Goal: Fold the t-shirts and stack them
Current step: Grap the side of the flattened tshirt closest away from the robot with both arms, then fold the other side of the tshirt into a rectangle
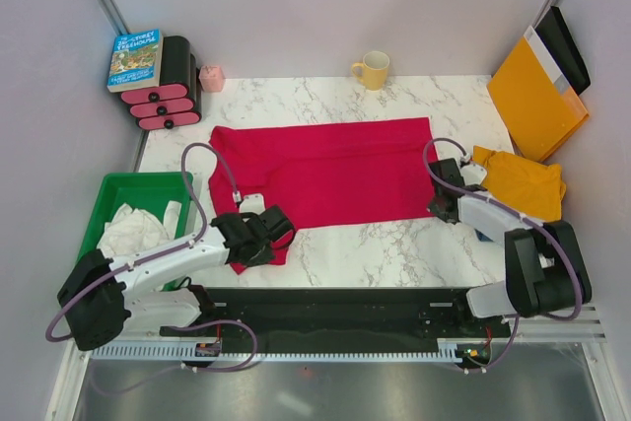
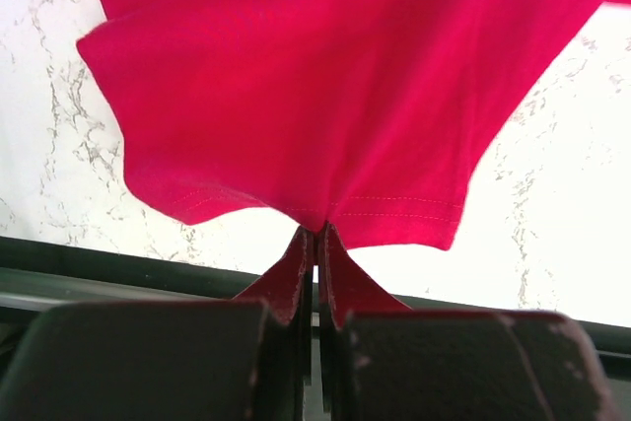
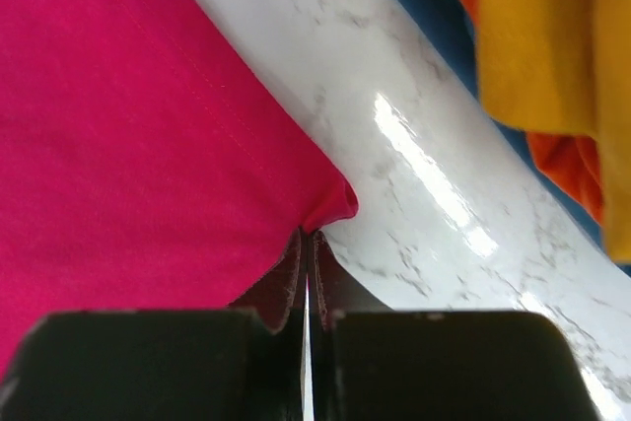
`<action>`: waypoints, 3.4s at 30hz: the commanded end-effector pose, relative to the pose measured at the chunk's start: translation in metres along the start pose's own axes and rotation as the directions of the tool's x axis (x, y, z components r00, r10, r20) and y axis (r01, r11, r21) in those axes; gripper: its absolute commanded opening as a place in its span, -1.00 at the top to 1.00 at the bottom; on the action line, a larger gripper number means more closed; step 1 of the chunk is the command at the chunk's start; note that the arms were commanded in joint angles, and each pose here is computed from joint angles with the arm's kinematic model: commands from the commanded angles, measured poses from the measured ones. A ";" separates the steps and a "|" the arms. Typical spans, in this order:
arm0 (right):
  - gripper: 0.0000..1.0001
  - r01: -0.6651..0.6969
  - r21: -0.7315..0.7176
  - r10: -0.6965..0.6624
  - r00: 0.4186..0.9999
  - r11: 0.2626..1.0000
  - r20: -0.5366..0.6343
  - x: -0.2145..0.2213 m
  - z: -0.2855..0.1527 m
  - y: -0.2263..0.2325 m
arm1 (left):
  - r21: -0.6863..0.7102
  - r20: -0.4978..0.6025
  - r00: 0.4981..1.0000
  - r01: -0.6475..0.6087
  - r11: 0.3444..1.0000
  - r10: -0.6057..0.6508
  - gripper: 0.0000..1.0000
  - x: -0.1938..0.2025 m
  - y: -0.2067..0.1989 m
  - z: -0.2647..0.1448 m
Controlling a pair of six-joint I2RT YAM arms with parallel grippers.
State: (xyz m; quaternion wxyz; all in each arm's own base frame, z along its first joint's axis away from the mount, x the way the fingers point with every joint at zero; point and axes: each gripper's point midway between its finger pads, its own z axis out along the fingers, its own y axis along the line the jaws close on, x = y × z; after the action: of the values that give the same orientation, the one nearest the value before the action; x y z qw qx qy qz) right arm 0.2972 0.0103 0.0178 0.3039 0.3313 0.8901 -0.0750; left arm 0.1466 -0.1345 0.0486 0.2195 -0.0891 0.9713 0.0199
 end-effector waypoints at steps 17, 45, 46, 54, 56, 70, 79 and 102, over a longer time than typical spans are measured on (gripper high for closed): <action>1.00 0.086 -0.109 -0.082 0.996 0.990 0.044 -0.007 -0.073 -0.021 | 0.006 0.174 0.983 0.067 0.998 -0.067 0.97 -0.050 0.010 -0.047; 1.00 0.057 -0.055 -0.047 0.985 0.997 0.168 -0.108 -0.046 0.066 | -0.070 0.372 0.927 0.074 0.995 -0.043 0.96 -0.228 -0.002 -0.023; 1.00 0.058 -0.046 -0.050 0.986 0.997 0.159 -0.107 -0.041 0.067 | -0.075 0.365 0.930 0.073 0.995 -0.041 0.97 -0.230 -0.003 -0.018; 1.00 0.070 0.017 -0.072 0.985 0.997 0.160 -0.115 -0.022 0.066 | -0.100 0.342 0.939 0.080 0.992 -0.041 0.97 -0.242 -0.006 0.006; 1.00 0.071 0.038 -0.076 0.985 0.997 0.154 -0.115 -0.014 0.064 | -0.111 0.339 0.940 0.085 0.990 -0.043 0.96 -0.245 -0.005 0.012; 1.00 0.058 0.070 -0.067 0.988 0.996 0.140 -0.135 0.026 0.087 | -0.137 0.331 0.942 0.110 0.984 -0.059 0.97 -0.282 -0.015 0.043; 1.00 0.072 0.085 -0.081 0.991 0.994 0.111 -0.132 0.052 0.100 | -0.175 0.315 0.948 0.101 0.979 -0.042 0.97 -0.292 -0.017 0.064; -0.23 0.030 -0.104 0.002 0.955 0.994 0.295 -0.177 0.003 0.147 | -0.158 0.399 0.910 0.187 0.970 -0.110 0.09 -0.312 -0.010 0.048</action>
State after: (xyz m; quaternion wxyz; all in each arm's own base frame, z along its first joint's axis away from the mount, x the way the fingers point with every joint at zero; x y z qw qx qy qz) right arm 0.4717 0.0128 0.0477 0.3464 0.2865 0.8847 -0.1231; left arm 0.4370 -0.0949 0.0815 0.3238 -0.1487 0.9248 0.1336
